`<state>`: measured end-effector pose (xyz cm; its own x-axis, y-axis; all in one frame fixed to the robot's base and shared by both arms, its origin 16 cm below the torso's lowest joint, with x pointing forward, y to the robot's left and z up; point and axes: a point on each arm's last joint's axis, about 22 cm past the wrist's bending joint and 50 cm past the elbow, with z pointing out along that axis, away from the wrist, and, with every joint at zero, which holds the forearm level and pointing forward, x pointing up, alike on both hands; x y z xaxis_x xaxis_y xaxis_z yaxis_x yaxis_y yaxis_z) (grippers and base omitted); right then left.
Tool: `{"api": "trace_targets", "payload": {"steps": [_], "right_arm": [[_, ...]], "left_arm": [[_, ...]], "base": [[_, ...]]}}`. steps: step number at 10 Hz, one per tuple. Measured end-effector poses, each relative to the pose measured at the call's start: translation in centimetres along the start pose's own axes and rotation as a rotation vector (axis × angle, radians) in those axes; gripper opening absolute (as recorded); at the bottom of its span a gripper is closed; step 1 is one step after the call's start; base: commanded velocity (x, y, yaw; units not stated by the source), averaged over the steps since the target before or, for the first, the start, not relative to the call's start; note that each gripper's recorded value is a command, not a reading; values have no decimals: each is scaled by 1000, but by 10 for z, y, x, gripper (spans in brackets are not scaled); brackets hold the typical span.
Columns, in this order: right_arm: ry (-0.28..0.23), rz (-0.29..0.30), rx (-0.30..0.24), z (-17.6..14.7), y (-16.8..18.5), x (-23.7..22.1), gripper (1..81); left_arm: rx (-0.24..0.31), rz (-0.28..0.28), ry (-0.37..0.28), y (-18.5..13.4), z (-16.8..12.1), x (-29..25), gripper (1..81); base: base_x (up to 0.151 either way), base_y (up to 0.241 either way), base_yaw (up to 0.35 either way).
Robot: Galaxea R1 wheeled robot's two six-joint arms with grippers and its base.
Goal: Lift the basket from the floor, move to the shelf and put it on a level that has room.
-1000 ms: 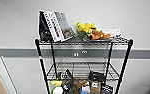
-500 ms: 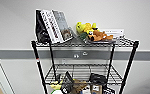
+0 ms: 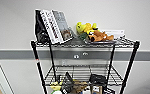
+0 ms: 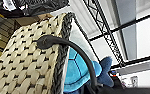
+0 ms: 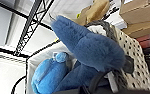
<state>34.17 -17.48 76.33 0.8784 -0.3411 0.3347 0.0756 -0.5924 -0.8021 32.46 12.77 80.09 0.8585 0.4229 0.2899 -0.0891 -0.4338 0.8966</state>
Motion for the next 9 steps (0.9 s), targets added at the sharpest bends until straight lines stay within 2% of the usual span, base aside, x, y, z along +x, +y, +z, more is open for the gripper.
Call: {"api": "trace_targets", "payload": {"steps": [4,7,9], "right_arm": [[17,0,40,-30,-21,2,10],[28,-12,103,-50,-56,6,10],[29,-21,131,-65,-74,8,10]], "left_arm": [[-60,1,-22,33,-12,-10,10],[-131,11,-16,71,-32,-12,10],[-199,28,-12,106,-43,-12,10]], "base": [[0,0,0],[0,0,0],[0,0,0]]}}
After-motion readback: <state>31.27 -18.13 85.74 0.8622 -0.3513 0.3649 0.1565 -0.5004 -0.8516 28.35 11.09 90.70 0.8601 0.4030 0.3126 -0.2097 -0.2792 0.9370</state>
